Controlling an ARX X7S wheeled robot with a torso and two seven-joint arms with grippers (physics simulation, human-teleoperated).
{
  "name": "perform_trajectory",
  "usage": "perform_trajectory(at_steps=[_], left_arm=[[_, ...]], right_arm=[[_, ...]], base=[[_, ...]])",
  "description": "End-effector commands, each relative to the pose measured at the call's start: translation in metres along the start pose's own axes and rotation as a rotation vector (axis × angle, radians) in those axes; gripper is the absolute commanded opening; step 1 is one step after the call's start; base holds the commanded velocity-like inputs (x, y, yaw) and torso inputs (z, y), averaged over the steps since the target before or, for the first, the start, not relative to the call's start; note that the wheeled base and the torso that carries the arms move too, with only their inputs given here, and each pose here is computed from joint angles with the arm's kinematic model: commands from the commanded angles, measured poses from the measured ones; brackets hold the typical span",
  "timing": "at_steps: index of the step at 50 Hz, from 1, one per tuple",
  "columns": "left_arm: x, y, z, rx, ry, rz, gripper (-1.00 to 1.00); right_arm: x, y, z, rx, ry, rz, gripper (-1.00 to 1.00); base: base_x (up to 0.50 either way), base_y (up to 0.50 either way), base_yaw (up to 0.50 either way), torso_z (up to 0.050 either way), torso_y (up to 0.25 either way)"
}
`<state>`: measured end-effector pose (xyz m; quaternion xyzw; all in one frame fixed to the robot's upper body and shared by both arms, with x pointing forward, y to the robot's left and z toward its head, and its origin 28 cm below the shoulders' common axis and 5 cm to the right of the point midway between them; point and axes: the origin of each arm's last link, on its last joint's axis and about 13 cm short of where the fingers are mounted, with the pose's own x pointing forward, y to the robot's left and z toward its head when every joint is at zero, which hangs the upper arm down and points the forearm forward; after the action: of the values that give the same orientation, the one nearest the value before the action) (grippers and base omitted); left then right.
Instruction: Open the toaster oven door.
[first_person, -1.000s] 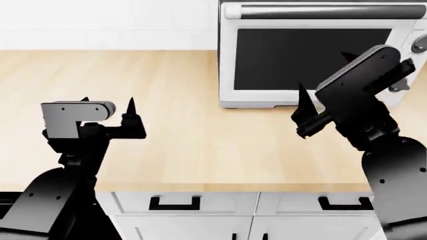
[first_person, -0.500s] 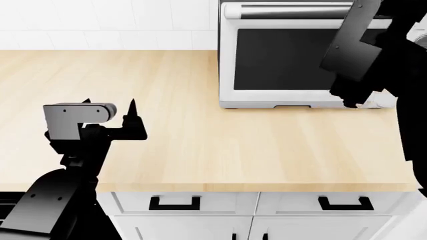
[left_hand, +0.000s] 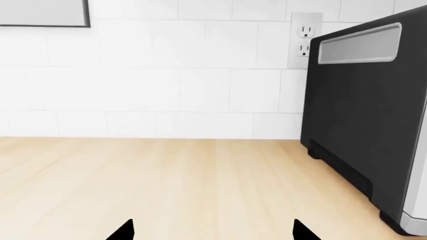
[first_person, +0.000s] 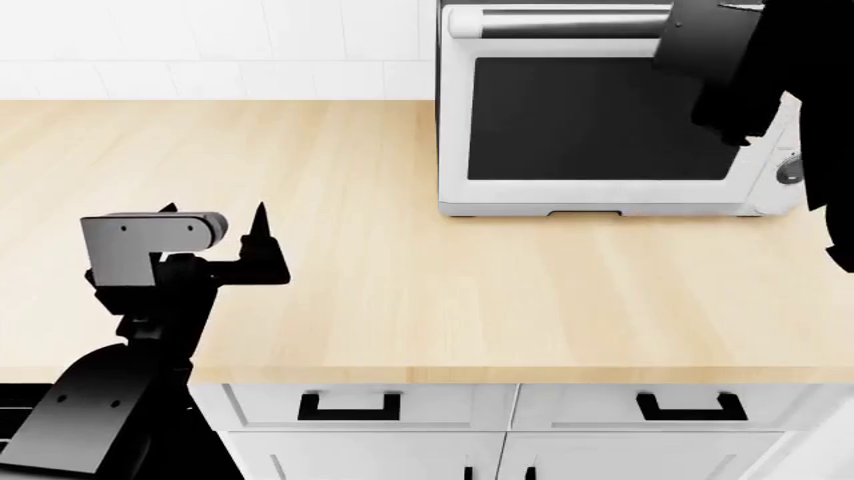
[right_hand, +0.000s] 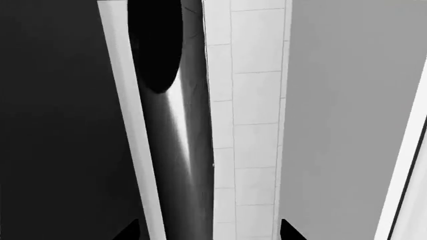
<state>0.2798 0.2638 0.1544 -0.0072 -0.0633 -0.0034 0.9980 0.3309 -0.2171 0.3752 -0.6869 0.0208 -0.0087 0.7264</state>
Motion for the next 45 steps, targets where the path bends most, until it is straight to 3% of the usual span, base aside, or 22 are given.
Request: perform_trajectory(at_steps=[1,25,44,45], left_arm=[[0.000,0.000,-0.001,0.001,0.001,0.002,1.00],[-0.001,0.004,-0.001,0.005,0.002,0.017,1.00],[-0.001,0.005,-0.002,0.006,0.001,0.022,1.00],[-0.001,0.005,-0.002,0.005,0.002,0.022,1.00]], right_arm=[[0.017,-0.007,-0.004,-0.008,-0.003,-0.010,1.00],[0.045,0.006,0.006,0.062,-0.062,0.042,1.00],[0.052,0.008,0.008,0.067,-0.064,0.055,1.00],[0.052,0.007,0.008,0.067,-0.064,0.054,-1.00]], base=[[0.00,0.00,0.00,0.000,0.000],[0.00,0.00,0.00,0.000,0.000],[0.00,0.00,0.00,0.000,0.000],[0.00,0.00,0.00,0.000,0.000]])
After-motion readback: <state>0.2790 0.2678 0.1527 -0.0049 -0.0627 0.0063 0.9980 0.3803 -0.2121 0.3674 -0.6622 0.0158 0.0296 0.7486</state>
